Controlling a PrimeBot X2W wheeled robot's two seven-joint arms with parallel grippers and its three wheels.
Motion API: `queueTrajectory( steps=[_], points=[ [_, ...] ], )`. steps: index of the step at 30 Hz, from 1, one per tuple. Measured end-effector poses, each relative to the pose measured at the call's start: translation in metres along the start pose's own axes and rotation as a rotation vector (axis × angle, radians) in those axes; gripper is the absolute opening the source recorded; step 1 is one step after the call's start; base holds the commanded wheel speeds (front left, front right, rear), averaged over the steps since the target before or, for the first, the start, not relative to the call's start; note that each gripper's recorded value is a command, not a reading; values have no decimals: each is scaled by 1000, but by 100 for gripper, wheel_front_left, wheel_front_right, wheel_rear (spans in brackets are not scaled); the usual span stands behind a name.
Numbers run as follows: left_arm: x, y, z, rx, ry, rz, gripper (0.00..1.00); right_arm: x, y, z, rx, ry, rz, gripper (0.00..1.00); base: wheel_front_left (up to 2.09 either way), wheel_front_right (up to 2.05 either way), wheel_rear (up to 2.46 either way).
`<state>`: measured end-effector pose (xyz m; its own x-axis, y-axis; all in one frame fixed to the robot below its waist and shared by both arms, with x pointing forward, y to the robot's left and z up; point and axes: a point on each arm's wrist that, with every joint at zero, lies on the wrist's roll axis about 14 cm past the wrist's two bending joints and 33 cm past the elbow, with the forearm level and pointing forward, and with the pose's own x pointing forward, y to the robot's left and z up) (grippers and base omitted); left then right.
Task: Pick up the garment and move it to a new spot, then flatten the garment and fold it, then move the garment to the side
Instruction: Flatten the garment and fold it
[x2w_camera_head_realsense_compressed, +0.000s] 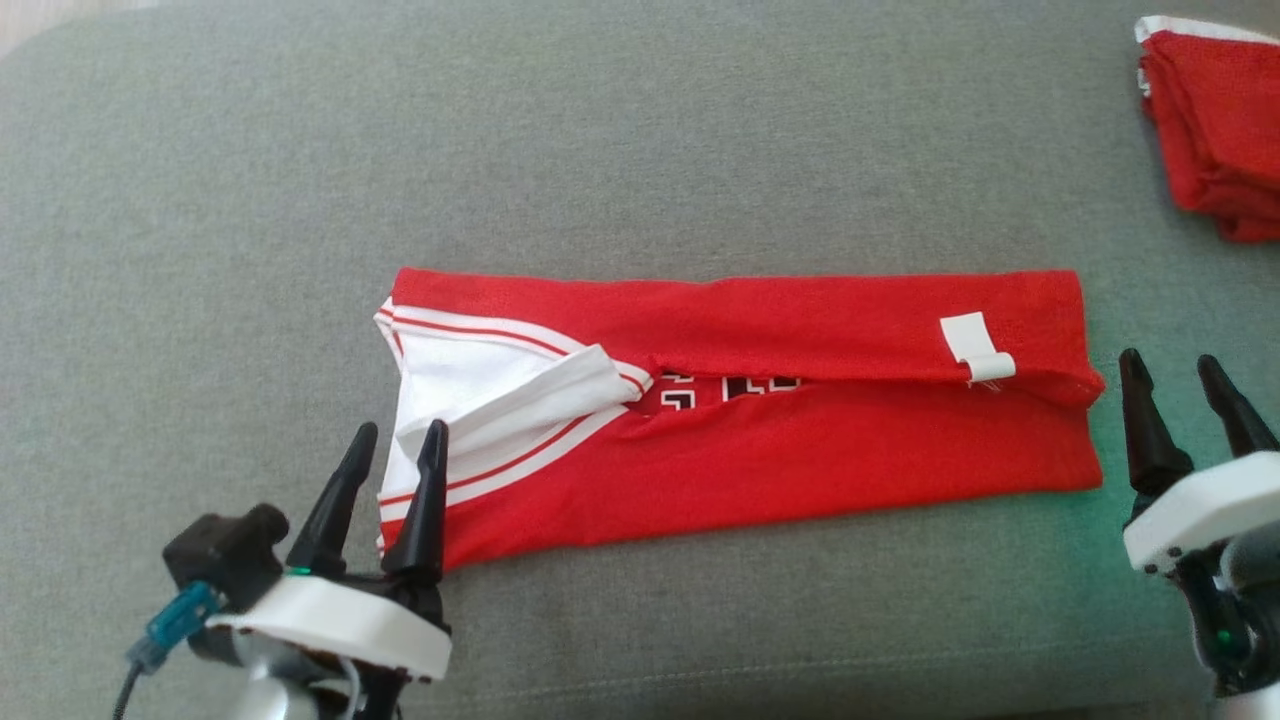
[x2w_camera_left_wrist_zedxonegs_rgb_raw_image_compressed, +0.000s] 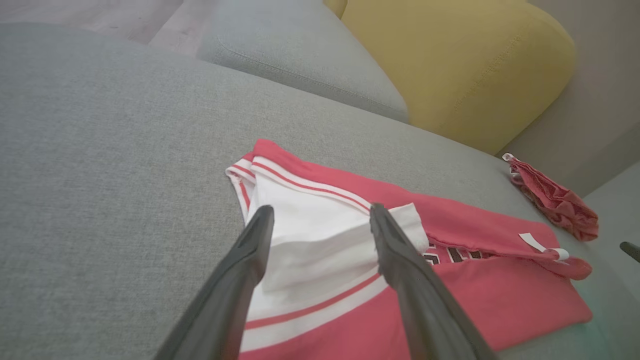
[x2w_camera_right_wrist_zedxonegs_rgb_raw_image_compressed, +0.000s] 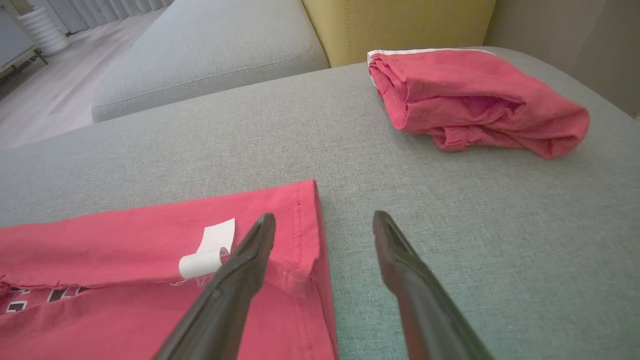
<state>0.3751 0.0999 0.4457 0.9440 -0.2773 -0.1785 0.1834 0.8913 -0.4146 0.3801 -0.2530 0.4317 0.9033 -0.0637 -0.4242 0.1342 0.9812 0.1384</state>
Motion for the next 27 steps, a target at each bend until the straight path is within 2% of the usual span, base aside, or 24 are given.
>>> queueTrajectory(
  steps=[11, 18, 25, 26, 27],
  points=[
    [11, -15, 5, 31, -34, -29, 100, 23, 8, -18, -48, 206, 15, 100, 0, 0, 0],
    [10, -10, 1, 42, -28, -2, 100, 34, 5, -41, -81, 368, 19, 100, 0, 0, 0],
    [8, -9, -1, 60, -25, 5, 100, 42, 14, -53, -36, 466, 46, 100, 0, 0, 0],
    [8, -10, -2, 63, -24, 2, 100, 43, 14, -54, -30, 475, 47, 95, 0, 0, 0],
    [8, -11, -2, 65, -23, -2, 100, 43, 14, -55, -30, 484, 48, 95, 0, 0, 0]
  ],
)
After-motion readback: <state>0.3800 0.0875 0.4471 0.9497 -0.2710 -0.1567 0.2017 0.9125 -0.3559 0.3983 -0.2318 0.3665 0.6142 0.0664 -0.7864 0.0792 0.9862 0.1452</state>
